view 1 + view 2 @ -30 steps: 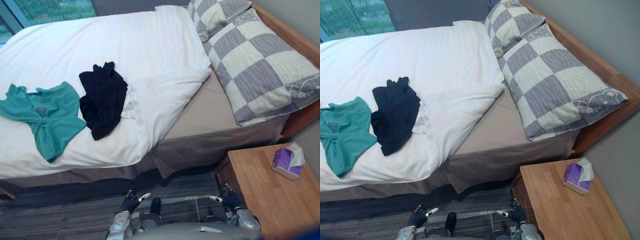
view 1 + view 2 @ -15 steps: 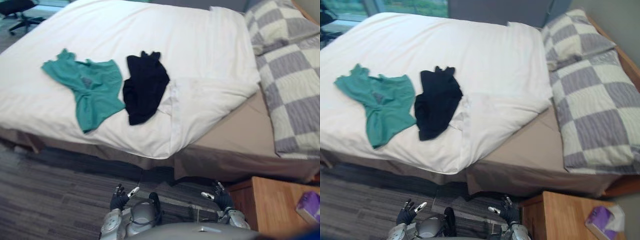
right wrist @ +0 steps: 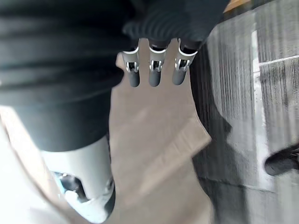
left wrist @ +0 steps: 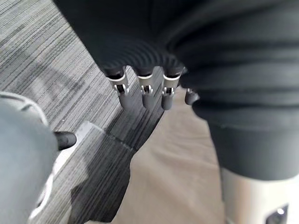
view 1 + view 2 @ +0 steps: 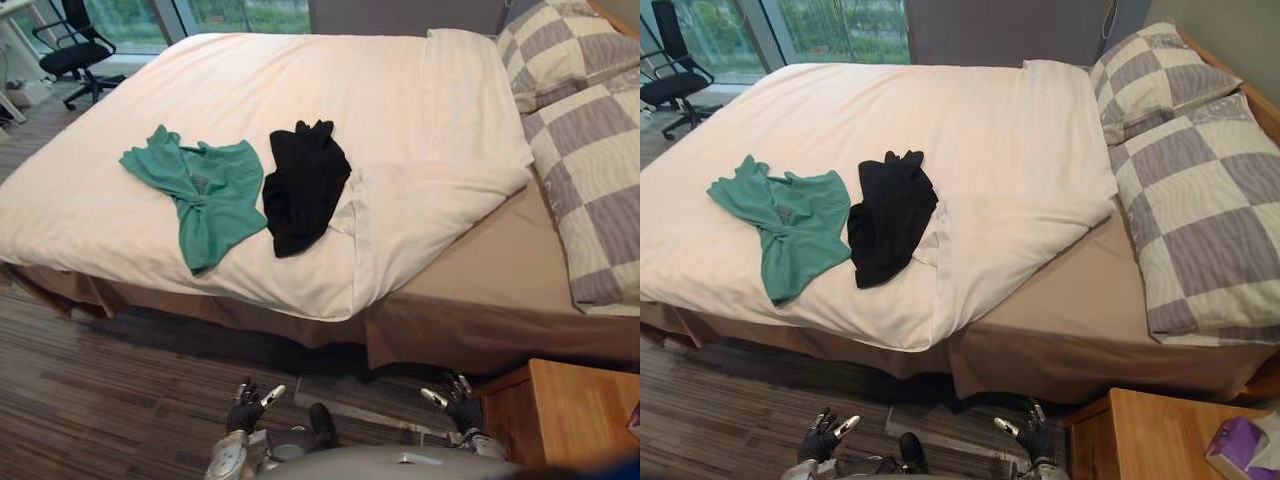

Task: Tidy the bed and pick cloth on bed and put in laundry

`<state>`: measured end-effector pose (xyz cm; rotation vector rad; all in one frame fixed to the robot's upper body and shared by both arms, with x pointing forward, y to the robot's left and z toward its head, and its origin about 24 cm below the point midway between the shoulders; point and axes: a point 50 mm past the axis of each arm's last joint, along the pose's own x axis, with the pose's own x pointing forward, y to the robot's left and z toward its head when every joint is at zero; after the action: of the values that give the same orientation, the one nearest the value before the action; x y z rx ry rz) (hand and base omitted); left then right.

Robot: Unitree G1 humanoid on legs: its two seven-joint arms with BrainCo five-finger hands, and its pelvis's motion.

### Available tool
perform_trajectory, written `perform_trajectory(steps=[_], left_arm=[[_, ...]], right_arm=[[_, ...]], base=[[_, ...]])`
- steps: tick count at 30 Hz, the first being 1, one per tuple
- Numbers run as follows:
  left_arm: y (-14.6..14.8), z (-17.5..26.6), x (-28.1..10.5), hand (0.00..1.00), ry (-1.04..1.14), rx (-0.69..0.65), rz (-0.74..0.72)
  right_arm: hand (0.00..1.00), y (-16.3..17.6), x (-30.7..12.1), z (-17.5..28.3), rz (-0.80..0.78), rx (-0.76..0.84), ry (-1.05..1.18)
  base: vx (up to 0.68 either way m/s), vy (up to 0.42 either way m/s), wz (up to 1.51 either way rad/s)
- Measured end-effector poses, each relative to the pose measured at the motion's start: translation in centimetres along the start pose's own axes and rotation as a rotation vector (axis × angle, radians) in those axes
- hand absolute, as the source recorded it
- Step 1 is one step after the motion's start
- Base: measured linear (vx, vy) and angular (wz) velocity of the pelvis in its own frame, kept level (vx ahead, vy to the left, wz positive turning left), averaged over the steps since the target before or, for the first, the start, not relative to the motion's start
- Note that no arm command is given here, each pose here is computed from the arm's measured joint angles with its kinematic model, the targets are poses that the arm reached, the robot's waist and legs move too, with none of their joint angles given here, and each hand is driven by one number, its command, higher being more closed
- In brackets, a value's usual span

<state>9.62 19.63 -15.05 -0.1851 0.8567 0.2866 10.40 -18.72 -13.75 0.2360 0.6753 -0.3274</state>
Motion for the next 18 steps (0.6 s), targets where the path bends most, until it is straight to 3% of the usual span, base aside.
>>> perform_trajectory(steps=[2,8,11,18], left_arm=[[-0.5,-0.2,0.1,0.00,0.021,0.075,-0.050],[0.7,0.5,0.4,0.00,0.049,0.126,-0.045],[-0.2,0.5,0.2,0.00,0.057,0.128,-0.073],[0.6,-0.4,-0.8,0.00,0.079,0.111,-0.077]], right_arm=[[0.00,-0.1,0.1,0.5,-0.010,0.000,-0.028],[0.00,2.4,0.6,2.7,0.085,-0.042,-0.140],[0.00,1.6,0.6,6.4,0.067,-0.113,-0.302],[0.00,3.3,-3.0,16.8,0.020,-0.246,-0.714]], base=[[0.22,0.130,-0.01],[0.20,-0.036,-0.12],[0.18,-0.065,0.26],[0.13,-0.047,-0.08]])
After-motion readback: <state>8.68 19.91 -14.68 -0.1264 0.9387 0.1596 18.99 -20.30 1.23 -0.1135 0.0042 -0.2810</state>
